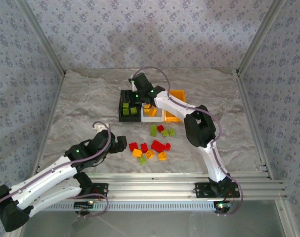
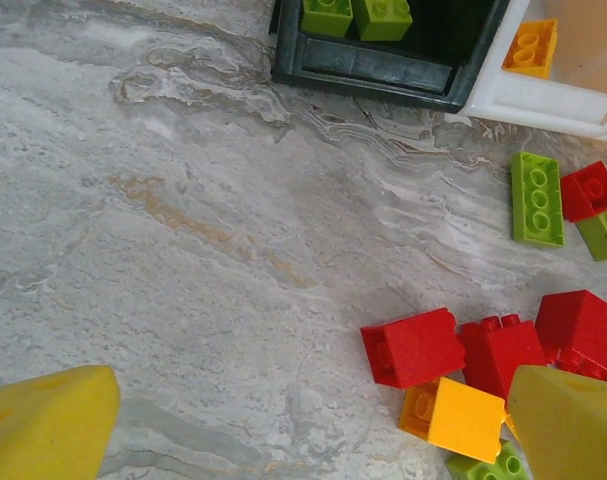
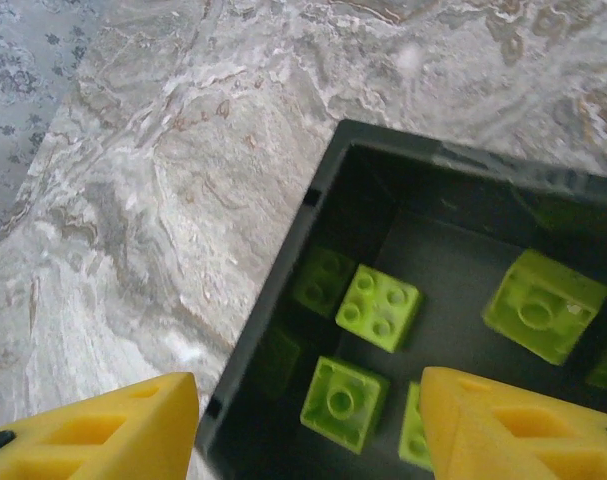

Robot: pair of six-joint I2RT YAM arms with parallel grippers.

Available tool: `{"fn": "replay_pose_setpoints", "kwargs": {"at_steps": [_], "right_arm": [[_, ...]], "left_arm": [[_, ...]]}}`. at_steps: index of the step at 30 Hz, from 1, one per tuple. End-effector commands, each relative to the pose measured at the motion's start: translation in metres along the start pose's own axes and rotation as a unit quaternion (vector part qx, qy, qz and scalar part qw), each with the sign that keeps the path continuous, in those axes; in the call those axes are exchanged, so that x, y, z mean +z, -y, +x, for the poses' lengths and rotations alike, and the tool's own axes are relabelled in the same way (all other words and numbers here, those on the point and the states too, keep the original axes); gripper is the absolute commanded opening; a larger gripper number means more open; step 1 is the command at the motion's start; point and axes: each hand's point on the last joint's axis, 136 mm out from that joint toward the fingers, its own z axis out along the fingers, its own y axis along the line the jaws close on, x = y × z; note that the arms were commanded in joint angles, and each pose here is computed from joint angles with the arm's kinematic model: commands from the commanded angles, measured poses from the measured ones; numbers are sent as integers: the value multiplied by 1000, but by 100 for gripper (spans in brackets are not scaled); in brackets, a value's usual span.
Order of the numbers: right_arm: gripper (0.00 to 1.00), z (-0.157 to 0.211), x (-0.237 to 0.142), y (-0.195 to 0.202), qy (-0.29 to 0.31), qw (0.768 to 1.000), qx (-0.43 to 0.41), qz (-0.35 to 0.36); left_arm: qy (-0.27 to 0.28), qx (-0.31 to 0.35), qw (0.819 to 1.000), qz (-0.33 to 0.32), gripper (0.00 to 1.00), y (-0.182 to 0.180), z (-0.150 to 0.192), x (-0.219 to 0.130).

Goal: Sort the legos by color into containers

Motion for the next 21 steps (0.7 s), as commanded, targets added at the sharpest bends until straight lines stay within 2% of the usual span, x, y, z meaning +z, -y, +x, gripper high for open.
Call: {"fn": "replay_pose_setpoints", "kwargs": {"at_steps": [1, 3, 7, 10, 14, 16, 19, 21], "right_arm": [[62, -24, -56, -13, 51, 998, 6, -21], [62, -12, -71, -8, 53, 998, 8, -14], [62, 19, -104, 12, 51, 999, 13, 9], [62, 41, -128, 31, 54, 998, 24, 27], [62, 72, -150, 58, 49, 997, 46, 47], [62, 78, -160, 66, 51, 996, 51, 55], [62, 86, -171, 77, 56, 995, 59, 65], [62, 89, -177, 82, 60, 994, 65, 69]], "left_arm": [[-14, 13, 1000, 21, 99, 17, -3, 4], [-25, 17, 999, 33, 97, 29, -2, 12], [-46, 22, 997, 63, 79, 56, 0, 33], [-70, 27, 995, 60, 77, 67, 7, 53], [-113, 29, 992, 48, 85, 72, 26, 80], [-130, 31, 990, 40, 84, 72, 35, 89], [-145, 31, 989, 12, 71, 62, 44, 97], [-148, 30, 988, -1, 68, 56, 47, 97]]}}
